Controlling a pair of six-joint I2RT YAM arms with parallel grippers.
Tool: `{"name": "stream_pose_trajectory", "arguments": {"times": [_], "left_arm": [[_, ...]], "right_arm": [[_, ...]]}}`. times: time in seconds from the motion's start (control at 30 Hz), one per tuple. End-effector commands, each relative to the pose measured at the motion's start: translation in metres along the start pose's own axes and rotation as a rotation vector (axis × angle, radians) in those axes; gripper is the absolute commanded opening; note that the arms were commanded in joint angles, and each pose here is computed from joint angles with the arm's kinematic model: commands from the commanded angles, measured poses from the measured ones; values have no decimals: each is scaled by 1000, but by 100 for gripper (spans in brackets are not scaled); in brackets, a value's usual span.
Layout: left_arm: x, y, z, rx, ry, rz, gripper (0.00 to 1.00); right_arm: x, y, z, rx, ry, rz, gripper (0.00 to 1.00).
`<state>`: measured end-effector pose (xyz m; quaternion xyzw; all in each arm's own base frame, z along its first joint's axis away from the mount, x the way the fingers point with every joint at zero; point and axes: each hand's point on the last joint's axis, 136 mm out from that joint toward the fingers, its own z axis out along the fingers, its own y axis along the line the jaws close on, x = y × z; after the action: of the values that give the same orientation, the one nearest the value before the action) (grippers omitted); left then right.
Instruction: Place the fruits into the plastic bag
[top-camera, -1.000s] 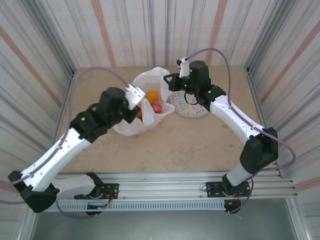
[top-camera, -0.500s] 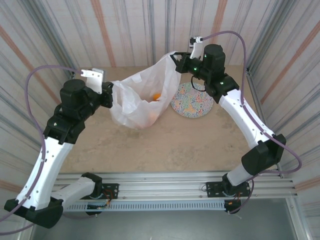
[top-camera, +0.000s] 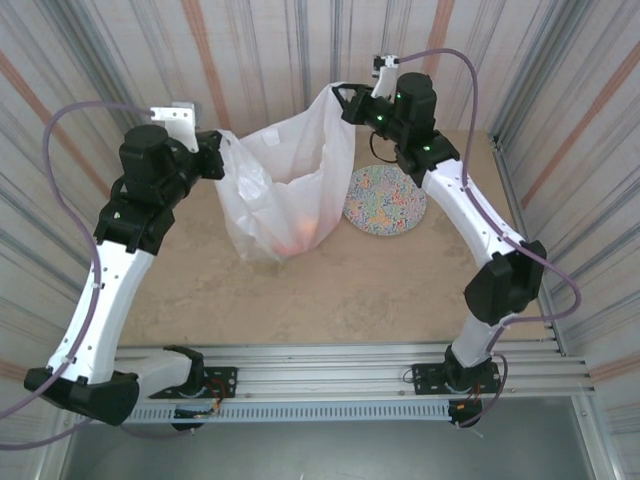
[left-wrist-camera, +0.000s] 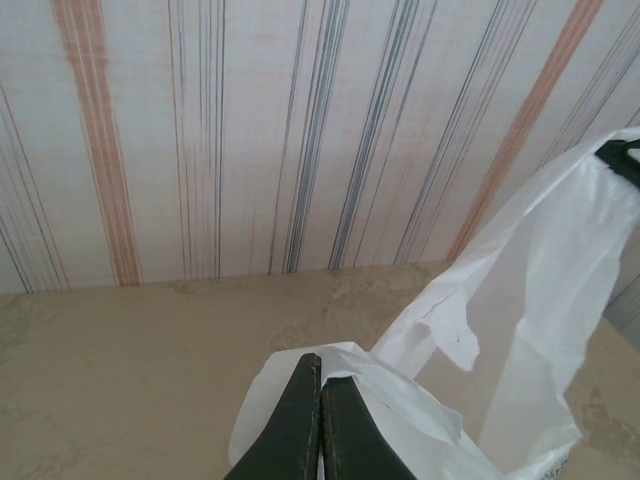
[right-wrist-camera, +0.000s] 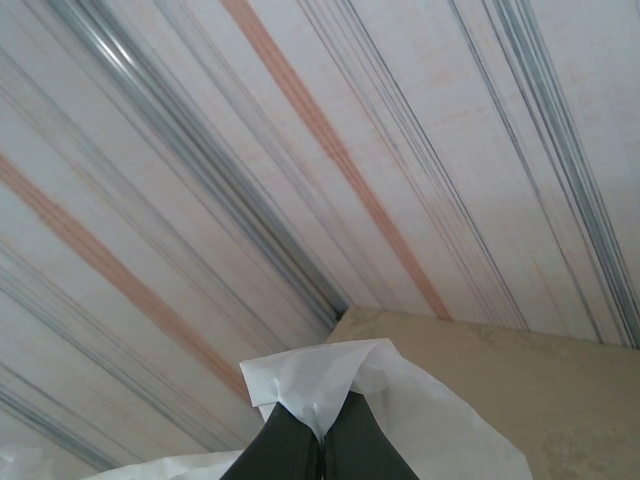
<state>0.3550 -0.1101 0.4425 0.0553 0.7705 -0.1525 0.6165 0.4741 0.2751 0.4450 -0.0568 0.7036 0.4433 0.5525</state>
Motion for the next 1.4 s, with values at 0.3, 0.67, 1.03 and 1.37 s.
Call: {"name": "stream_pose_trajectory", "arguments": {"times": [0.3,0.67,1.03,1.37], "left_arm": [[-18,3,10,-13,-63,-10,0],[24,-13,13,84,21,-20,0],[77,-53,10,215,116,33,7],[102,-85,-16,429,193,36,53]], "right_arm": [[-12,-2,38,-64,-28,72,0],[23,-31,46,-20,118,87,0],[73,-89,21,126,240,94,6],[63,-93,-29,195,246,3,37]]}}
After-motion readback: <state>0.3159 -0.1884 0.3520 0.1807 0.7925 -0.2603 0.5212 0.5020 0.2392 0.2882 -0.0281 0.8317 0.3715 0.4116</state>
